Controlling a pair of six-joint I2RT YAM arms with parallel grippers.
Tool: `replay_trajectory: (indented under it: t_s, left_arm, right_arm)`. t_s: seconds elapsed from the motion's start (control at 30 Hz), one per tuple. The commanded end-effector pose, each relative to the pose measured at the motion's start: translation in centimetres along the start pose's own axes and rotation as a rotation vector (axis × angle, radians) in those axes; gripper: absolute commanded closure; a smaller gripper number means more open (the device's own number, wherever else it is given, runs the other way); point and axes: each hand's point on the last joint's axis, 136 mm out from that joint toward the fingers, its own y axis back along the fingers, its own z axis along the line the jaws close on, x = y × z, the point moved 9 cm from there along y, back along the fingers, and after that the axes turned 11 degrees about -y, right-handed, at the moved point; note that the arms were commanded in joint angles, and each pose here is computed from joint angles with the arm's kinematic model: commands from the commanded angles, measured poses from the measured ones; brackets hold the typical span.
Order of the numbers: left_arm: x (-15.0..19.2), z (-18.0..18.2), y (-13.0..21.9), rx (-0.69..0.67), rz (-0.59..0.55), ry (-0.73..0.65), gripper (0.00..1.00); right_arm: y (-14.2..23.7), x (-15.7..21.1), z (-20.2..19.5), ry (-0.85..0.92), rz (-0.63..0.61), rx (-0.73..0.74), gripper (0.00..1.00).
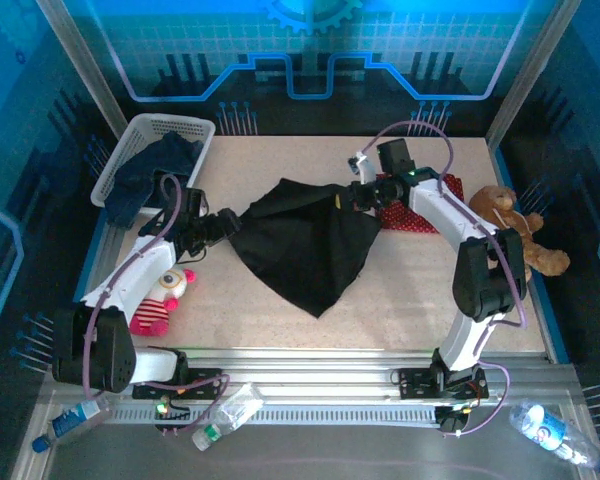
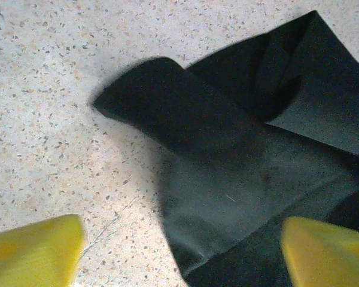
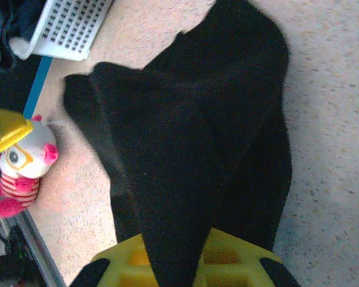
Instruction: Fold and stack the skirts
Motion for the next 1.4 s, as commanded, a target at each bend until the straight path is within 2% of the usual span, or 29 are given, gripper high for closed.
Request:
replay_trajectory:
  t_s: [0.0,0.13,0.2,0.4,0.63,0.8,0.83,0.87,0.9,1.07,1.17,1.27,1.37]
  left_arm:
    - [-2.3,-2.3,2.5,0.15,-0.087,-0.125,0.01]
    - [-4.2,-4.9,3.4,0.121,-0.194,-0.339,0.01]
    - [-4.6,-5.5,2.9,0.107,-0.217,-0.379,0.01]
    - [-5.0,-4.3,0.1,-0.039,-0.126,-0.232,0.01]
    - [-4.2,-3.1,-2.7,-0.079,-0.019,-0.098,0.01]
    - [-3.8,-2.3,-5.4,-0.148,0.107,-0.036,0.01]
    - [-3.8,-2.1,-5.7,-0.159,0.119,-0.025,0.01]
    - [-3.7,-1.9,-6.1,-0.17,0.133,-0.009,0.01]
    - [-3.7,-1.5,-6.3,-0.18,0.14,0.013,0.01]
    - [-3.0,1.1,-6.8,-0.226,0.151,0.147,0.01]
    - [-2.1,2.8,-7.2,-0.231,0.153,0.225,0.01]
    - [-1.7,4.3,-7.8,-0.209,0.152,0.291,0.12]
    - [-2.1,5.4,-8.6,-0.203,0.161,0.325,0.24]
  right_arm:
    - [-0.2,0.0,2.4,0.185,0.057,-0.037,0.98]
    - [0.0,-0.6,3.2,0.273,0.073,-0.037,0.98]
    - [-0.2,-1.3,2.9,0.273,0.053,0.009,0.98]
    - [-2.5,-4.8,-0.1,0.208,0.029,0.114,0.94]
    - [-7.4,-10.5,-4.6,0.16,0.006,0.309,0.88]
    - [-7.7,-12.7,-4.1,0.066,-0.075,0.315,0.47]
    - [-7.3,-12.7,-3.8,0.046,-0.09,0.314,0.35]
    - [-6.6,-12.7,-3.4,0.022,-0.117,0.324,0.03]
    - [-5.8,-12.4,-3.2,-0.004,-0.142,0.338,0.0]
    - [-1.1,-8.6,-1.9,-0.123,-0.283,0.372,0.0]
    - [1.2,-4.9,-1.0,-0.106,-0.361,0.5,0.0]
    - [2.2,-1.5,0.2,-0.009,-0.378,0.6,0.0]
    - [1.5,1.3,0.6,0.104,-0.336,0.549,0.0]
